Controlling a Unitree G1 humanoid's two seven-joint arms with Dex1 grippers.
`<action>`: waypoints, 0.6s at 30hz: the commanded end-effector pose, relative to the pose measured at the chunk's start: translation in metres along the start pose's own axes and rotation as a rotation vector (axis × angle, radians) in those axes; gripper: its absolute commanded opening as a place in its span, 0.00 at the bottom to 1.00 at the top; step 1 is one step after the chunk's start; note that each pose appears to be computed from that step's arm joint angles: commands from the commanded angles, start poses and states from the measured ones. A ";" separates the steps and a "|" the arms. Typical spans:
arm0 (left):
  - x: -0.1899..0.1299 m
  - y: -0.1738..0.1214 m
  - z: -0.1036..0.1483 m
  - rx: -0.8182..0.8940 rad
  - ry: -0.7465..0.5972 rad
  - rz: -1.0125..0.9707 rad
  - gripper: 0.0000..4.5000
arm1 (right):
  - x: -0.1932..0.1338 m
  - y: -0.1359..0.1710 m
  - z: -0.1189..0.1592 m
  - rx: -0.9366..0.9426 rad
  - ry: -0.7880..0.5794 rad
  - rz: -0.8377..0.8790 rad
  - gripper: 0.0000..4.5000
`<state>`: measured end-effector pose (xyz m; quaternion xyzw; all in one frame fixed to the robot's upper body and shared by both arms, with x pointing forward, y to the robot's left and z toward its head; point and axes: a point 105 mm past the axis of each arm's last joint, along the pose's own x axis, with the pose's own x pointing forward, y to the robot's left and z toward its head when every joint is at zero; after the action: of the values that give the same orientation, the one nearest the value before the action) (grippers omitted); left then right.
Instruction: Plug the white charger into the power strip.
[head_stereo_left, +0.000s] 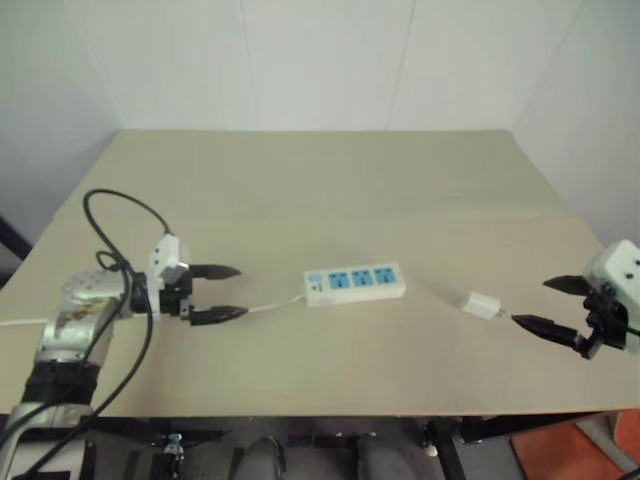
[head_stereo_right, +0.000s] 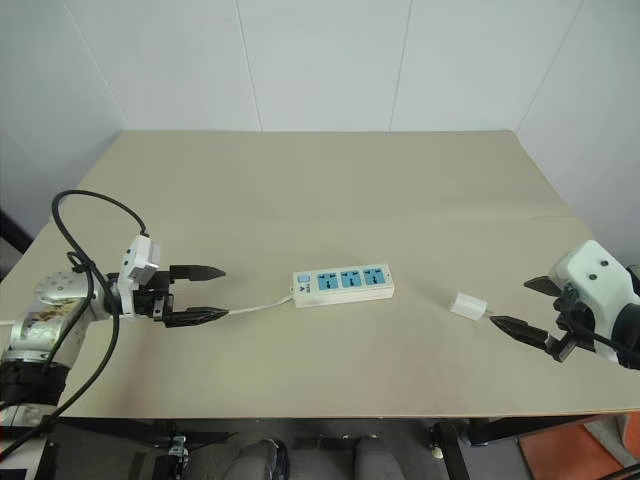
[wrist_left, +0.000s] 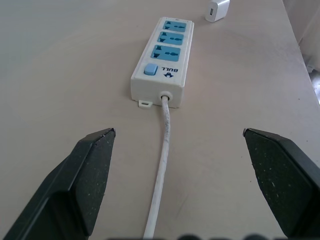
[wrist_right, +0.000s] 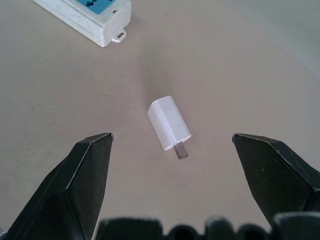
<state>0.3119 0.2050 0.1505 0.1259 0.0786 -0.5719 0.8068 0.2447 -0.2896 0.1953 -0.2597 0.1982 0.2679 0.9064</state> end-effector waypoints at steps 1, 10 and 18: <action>0.002 0.006 0.003 0.032 0.012 -0.004 0.99 | -0.010 -0.002 0.019 -0.053 -0.035 -0.020 1.00; 0.020 0.010 -0.011 0.065 0.020 -0.045 0.99 | 0.009 0.044 0.037 -0.077 -0.100 0.097 1.00; 0.060 0.015 -0.022 0.068 0.024 -0.071 0.99 | 0.038 0.077 0.047 -0.063 -0.158 0.160 1.00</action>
<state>0.3402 0.1655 0.1076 0.1432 0.0893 -0.6051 0.7781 0.2384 -0.1973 0.1785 -0.2417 0.1528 0.3679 0.8848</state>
